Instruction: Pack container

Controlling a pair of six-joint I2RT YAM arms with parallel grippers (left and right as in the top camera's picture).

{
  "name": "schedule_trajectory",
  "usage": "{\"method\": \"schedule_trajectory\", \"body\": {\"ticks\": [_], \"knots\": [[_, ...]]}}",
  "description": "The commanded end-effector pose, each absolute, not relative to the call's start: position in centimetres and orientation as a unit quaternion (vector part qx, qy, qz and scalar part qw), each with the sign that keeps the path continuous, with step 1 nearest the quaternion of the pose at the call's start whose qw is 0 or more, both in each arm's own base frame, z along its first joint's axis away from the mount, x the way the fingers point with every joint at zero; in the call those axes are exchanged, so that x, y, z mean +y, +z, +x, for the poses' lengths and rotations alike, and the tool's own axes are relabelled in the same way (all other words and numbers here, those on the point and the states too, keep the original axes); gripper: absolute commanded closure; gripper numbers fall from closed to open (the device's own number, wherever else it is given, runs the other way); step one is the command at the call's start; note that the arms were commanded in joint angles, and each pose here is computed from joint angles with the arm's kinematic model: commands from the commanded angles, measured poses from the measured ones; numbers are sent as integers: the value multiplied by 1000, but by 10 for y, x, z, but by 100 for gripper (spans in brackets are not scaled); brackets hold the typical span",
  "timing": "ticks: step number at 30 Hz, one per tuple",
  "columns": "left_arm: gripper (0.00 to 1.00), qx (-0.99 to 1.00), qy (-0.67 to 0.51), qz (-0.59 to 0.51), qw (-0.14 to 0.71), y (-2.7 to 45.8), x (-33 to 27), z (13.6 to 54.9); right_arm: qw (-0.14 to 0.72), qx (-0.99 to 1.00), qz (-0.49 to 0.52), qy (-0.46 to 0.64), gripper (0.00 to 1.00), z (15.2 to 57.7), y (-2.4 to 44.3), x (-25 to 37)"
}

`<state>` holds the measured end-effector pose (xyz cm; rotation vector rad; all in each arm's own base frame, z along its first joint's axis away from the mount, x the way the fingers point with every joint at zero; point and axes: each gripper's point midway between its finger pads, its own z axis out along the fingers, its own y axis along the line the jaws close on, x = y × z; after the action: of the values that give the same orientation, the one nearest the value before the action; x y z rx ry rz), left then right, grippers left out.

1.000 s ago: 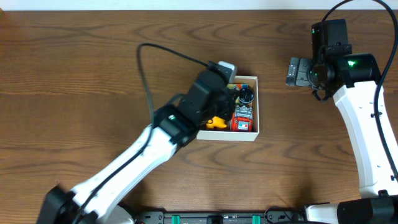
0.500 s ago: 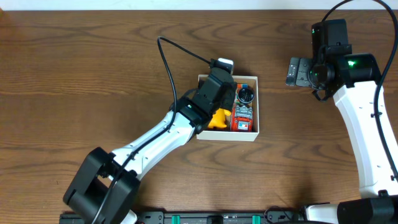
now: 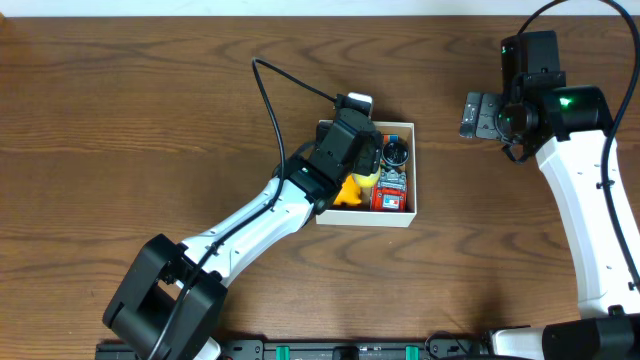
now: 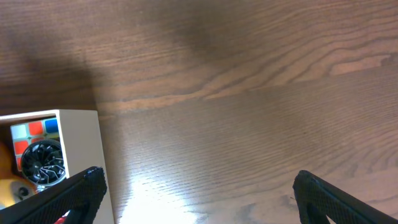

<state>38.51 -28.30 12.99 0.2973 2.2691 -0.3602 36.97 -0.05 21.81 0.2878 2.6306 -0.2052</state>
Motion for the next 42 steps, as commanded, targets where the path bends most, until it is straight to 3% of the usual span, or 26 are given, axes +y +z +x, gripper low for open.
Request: {"method": "schedule_trajectory", "body": {"ticks": [1,10,17,27,42], "knots": [[26,893,-138,112,413,138,-282,391,252,959,110,-77,1,371,226,-4],[26,877,-133,74,456,182,-250,403,252,959,110,-77,1,371,226,-4],[25,872,-45,-18,487,230,-151,403,252,959,110,-77,1,371,226,-4],[2,864,96,-172,464,248,7,380,252,959,110,-77,1,371,226,-4],[2,869,120,-196,437,238,34,370,252,959,110,-77,1,371,226,-4]]}}
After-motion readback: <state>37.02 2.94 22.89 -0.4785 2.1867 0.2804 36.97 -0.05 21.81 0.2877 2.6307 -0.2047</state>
